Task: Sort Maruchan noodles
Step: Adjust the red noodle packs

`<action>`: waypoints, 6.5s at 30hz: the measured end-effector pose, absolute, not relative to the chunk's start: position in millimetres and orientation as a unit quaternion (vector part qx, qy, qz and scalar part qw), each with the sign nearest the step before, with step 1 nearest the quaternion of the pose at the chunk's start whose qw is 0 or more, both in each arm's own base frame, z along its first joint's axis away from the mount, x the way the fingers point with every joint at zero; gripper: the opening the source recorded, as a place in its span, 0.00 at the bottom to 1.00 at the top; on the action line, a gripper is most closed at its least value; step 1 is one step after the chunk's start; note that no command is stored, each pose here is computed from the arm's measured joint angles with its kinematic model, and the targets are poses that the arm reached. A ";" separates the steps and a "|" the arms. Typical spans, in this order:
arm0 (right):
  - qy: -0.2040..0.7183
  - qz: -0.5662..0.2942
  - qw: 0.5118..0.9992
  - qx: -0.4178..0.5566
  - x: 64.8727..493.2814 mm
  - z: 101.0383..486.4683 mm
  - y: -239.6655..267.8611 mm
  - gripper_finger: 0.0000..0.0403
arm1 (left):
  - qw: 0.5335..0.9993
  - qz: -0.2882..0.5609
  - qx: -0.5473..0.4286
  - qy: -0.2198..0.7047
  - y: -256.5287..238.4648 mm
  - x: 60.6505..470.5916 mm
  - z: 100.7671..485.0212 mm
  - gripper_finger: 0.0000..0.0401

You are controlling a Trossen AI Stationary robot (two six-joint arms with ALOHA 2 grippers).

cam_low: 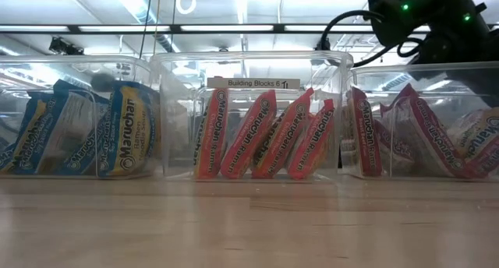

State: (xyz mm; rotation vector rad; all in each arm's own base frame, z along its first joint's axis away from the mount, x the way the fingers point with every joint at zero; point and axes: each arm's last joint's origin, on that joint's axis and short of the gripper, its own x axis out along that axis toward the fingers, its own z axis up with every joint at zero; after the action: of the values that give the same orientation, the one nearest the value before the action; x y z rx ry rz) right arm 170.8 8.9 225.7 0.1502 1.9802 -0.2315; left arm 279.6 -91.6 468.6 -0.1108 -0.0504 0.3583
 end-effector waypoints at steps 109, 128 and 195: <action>0.750 -0.221 0.567 0.258 158.8 255.9 -24.7 0.01 | 0.980 0.187 -0.056 -0.033 -87.1 280.9 470.2 0.56; 0.762 -0.246 0.562 0.206 153.4 245.0 -20.9 0.43 | 0.984 0.166 -0.055 -0.029 -90.2 280.5 469.6 0.56; 0.526 -0.207 0.788 0.244 206.2 285.7 -25.9 0.40 | 0.983 0.165 -0.086 -0.001 -98.7 290.3 455.5 0.56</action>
State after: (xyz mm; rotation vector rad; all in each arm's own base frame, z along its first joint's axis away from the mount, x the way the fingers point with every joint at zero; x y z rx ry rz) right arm 206.2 -25.9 285.7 0.5253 1.1327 -0.4460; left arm 290.3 -98.7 455.5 -0.1725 -0.0030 0.3324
